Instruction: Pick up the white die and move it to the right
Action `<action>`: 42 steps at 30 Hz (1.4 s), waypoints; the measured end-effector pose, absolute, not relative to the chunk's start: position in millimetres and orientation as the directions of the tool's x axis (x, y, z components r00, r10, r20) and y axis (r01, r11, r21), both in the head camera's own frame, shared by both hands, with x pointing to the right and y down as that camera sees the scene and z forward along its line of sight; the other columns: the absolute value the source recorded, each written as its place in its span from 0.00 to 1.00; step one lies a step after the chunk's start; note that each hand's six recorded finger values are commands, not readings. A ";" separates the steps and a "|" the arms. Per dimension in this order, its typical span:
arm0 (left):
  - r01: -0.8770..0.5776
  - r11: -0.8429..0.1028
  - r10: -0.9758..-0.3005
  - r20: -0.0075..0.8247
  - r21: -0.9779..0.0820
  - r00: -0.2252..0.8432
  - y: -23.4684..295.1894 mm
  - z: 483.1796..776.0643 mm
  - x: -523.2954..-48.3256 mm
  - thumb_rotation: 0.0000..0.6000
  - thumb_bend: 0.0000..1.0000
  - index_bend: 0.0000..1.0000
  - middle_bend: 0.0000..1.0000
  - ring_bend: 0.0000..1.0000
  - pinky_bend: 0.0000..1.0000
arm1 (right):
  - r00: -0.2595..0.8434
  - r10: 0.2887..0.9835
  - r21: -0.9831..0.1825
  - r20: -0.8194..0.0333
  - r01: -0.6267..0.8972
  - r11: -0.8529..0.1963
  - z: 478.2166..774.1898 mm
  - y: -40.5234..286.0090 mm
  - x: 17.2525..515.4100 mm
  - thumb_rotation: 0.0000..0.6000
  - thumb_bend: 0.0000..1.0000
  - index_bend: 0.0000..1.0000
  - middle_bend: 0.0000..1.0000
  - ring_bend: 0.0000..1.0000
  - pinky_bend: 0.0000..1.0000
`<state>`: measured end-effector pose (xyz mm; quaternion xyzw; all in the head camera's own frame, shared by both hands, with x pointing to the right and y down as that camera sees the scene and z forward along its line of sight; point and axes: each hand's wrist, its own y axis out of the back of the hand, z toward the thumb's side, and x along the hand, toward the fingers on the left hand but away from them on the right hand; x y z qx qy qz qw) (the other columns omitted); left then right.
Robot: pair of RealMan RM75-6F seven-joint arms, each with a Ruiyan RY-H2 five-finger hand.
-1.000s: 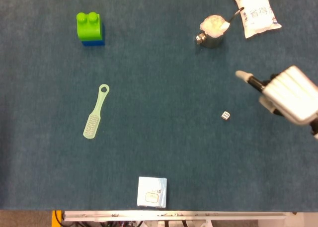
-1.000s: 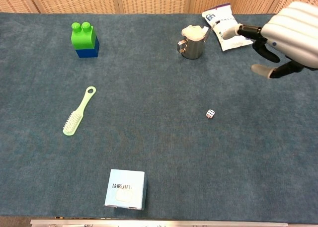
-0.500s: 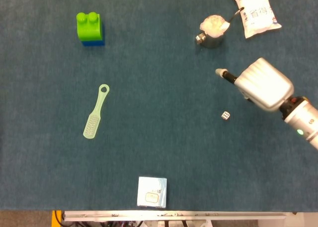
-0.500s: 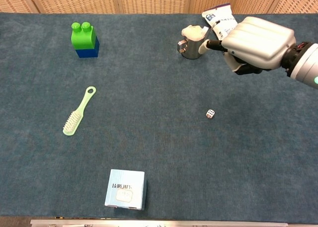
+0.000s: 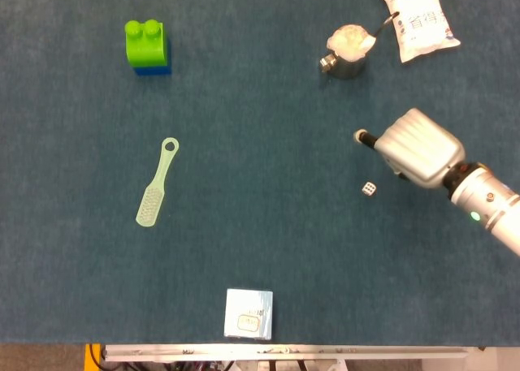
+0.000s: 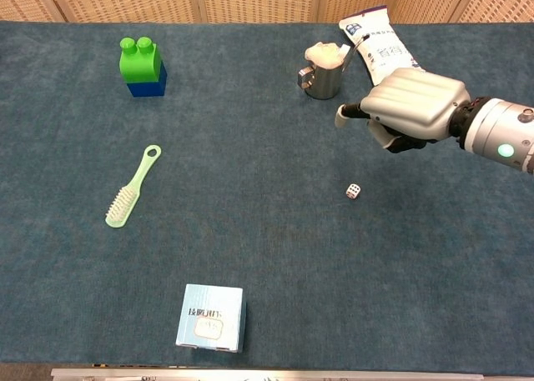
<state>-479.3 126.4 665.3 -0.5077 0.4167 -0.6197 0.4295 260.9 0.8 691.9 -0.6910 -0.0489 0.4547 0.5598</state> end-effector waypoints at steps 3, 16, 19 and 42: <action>0.106 -0.279 -0.956 0.266 -0.955 -0.121 125.8 664.6 -481.5 1.00 0.02 0.26 0.22 0.22 0.40 | 0.581 0.564 -0.810 -0.586 -0.439 -0.390 695.8 3.3 261.0 1.00 1.00 0.31 1.00 1.00 1.00; 0.094 -0.279 -0.955 0.266 -0.956 -0.133 131.9 665.7 -496.4 1.00 0.02 0.27 0.22 0.22 0.40 | 0.563 0.518 -0.765 -0.644 -0.460 -0.451 724.5 13.9 268.1 1.00 1.00 0.31 1.00 1.00 1.00; 0.089 -0.279 -0.954 0.266 -0.956 -0.136 134.1 666.3 -499.1 1.00 0.02 0.27 0.23 0.22 0.40 | 0.562 0.509 -0.757 -0.652 -0.459 -0.464 731.5 16.1 268.0 1.00 1.00 0.31 1.00 1.00 1.00; 0.067 -0.268 -0.952 0.254 -0.961 -0.170 136.6 663.1 -508.3 1.00 0.02 0.27 0.23 0.22 0.40 | 0.580 0.450 -0.725 -0.680 -0.439 -0.530 752.4 30.5 265.5 1.00 1.00 0.33 1.00 1.00 1.00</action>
